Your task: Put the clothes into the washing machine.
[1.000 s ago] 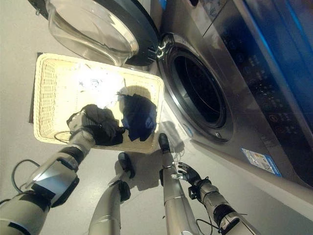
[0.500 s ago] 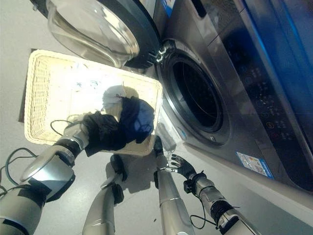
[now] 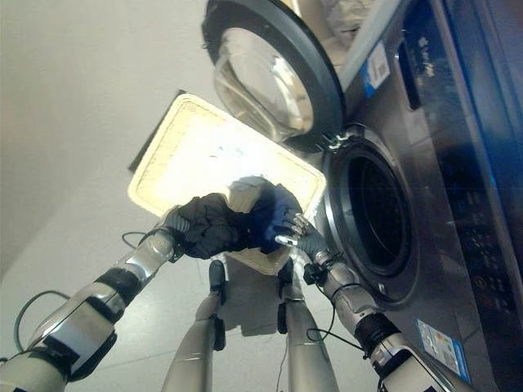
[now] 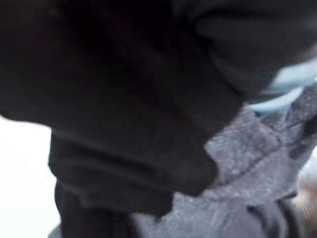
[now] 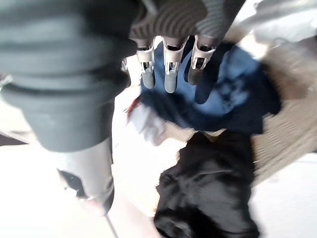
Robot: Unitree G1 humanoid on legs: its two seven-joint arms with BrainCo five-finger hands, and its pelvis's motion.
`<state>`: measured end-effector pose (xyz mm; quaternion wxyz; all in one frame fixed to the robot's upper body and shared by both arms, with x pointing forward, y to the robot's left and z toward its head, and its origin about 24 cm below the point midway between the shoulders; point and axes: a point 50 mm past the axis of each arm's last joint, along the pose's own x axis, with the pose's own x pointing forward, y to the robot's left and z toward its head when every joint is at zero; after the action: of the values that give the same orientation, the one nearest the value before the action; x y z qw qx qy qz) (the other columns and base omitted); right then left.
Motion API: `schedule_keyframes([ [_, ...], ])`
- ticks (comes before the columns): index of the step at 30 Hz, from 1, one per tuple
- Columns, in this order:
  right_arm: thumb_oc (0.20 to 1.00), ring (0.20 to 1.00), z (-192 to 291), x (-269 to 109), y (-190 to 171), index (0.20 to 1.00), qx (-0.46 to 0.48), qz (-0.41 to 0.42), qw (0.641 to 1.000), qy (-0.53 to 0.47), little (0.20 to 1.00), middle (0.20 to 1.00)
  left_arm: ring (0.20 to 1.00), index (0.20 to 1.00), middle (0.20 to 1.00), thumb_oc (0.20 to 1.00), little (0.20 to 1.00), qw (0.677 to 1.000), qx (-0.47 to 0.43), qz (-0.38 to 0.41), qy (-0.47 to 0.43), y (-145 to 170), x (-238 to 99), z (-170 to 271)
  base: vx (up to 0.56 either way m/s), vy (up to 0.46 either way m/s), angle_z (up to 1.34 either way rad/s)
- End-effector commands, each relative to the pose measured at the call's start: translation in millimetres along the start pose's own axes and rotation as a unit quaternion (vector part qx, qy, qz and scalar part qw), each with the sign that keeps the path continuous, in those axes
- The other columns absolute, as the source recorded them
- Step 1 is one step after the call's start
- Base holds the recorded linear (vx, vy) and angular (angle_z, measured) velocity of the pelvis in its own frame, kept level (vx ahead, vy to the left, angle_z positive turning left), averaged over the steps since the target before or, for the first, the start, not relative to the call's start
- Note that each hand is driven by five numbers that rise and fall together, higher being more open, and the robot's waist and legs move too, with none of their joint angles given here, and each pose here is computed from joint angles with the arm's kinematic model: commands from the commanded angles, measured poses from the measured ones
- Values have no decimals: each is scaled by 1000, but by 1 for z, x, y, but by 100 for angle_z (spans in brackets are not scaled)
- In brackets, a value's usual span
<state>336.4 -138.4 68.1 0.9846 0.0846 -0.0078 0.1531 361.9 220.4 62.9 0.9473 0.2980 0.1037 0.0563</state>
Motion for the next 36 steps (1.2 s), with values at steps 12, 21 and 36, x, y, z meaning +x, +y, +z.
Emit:
schedule_keyframes([
  [12,1000,1000,43,-15,19,1000,-95,32,987,-124,1000,1000,200,200,200,200,200,917,-239,-199,-249,-24,-50,65,-30,2,7],
  [21,1000,1000,48,-6,44,1000,-254,178,948,-71,1000,1000,200,200,200,200,200,852,-252,-338,-310,-35,-68,99,1,-11,1],
  [36,1000,1000,23,-9,77,1000,-291,386,873,63,1000,1000,200,200,200,200,200,785,-288,-444,-321,-50,-84,132,8,-48,6],
])
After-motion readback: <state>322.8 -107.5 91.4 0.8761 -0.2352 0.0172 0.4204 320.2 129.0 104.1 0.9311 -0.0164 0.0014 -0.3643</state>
